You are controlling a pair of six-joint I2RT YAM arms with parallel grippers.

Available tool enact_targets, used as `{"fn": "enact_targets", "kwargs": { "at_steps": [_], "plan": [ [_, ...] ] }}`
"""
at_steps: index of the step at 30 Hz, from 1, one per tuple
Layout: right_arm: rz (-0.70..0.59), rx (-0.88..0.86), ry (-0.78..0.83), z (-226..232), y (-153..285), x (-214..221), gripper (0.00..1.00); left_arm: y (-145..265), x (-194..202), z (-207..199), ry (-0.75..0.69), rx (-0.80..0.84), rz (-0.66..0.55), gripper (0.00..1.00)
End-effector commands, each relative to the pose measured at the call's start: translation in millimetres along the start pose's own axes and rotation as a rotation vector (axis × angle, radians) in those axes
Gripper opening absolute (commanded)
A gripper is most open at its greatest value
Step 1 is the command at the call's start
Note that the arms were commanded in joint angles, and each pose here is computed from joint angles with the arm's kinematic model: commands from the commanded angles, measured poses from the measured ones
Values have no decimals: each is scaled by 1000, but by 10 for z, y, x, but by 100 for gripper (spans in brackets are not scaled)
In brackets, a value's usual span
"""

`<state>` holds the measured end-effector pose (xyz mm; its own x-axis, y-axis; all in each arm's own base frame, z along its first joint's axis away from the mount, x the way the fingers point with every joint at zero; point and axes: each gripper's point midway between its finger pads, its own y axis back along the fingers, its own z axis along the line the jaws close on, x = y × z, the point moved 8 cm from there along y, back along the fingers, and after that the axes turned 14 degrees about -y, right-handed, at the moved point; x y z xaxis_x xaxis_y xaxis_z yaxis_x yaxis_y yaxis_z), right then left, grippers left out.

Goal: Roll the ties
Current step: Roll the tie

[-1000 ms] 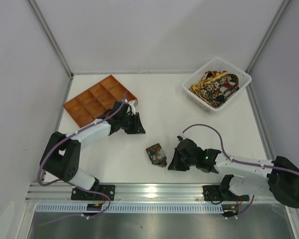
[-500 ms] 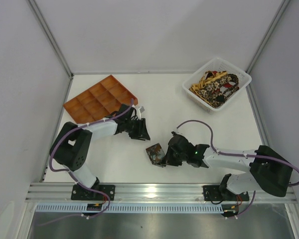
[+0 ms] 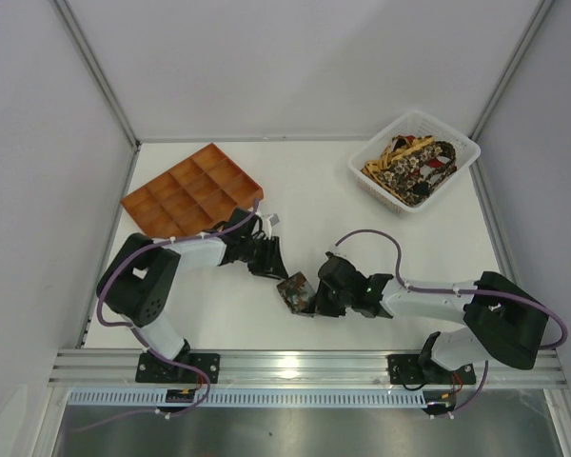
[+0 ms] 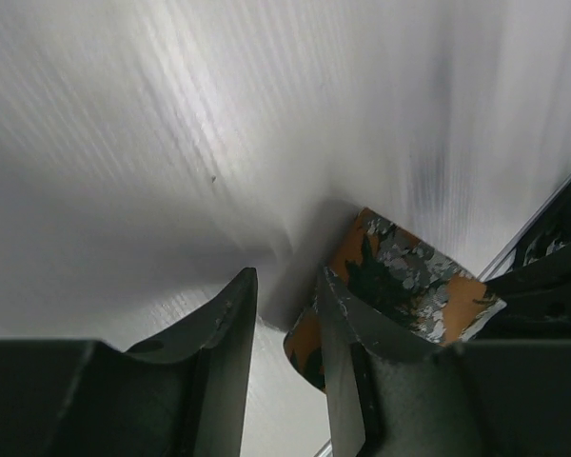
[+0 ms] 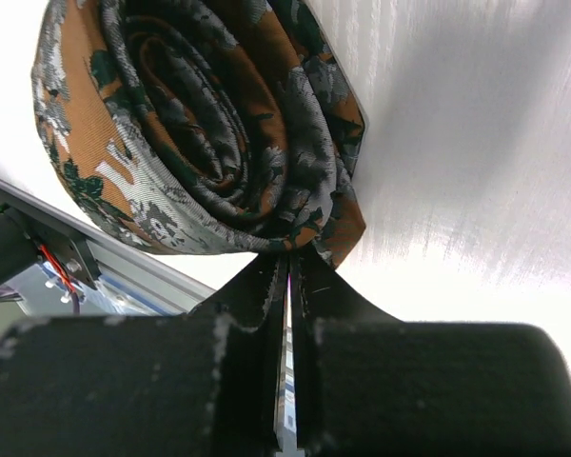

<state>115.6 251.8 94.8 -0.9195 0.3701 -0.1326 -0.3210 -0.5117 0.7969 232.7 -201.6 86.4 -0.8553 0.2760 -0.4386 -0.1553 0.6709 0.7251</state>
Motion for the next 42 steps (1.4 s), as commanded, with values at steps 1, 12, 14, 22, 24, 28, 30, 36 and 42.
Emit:
{"fn": "enact_targets", "kwargs": {
  "at_steps": [1,12,14,22,24,28,30,36,42],
  "plan": [
    [-49,-64,13,198,14,-111,0,44,45,-82,5,29,-38,38],
    [-54,-44,59,208,19,-320,0,351,387,2,123,-223,-128,50],
    [-50,-39,70,206,19,-339,0,420,439,80,162,-316,-127,55],
    [-69,-30,168,258,245,-426,0,754,376,-30,65,-204,-289,73],
    [-82,-64,190,341,392,-477,0,790,353,-87,37,-136,-326,79],
    [-1,-118,256,449,567,-511,0,816,337,-187,-11,76,-351,85],
    [60,-190,278,569,624,-482,0,758,343,-205,-11,164,-346,90],
    [194,-332,261,722,424,-500,0,603,415,-172,33,258,-333,90],
    [199,-348,207,625,274,-545,0,500,462,-124,29,294,-377,89]
  ]
}}
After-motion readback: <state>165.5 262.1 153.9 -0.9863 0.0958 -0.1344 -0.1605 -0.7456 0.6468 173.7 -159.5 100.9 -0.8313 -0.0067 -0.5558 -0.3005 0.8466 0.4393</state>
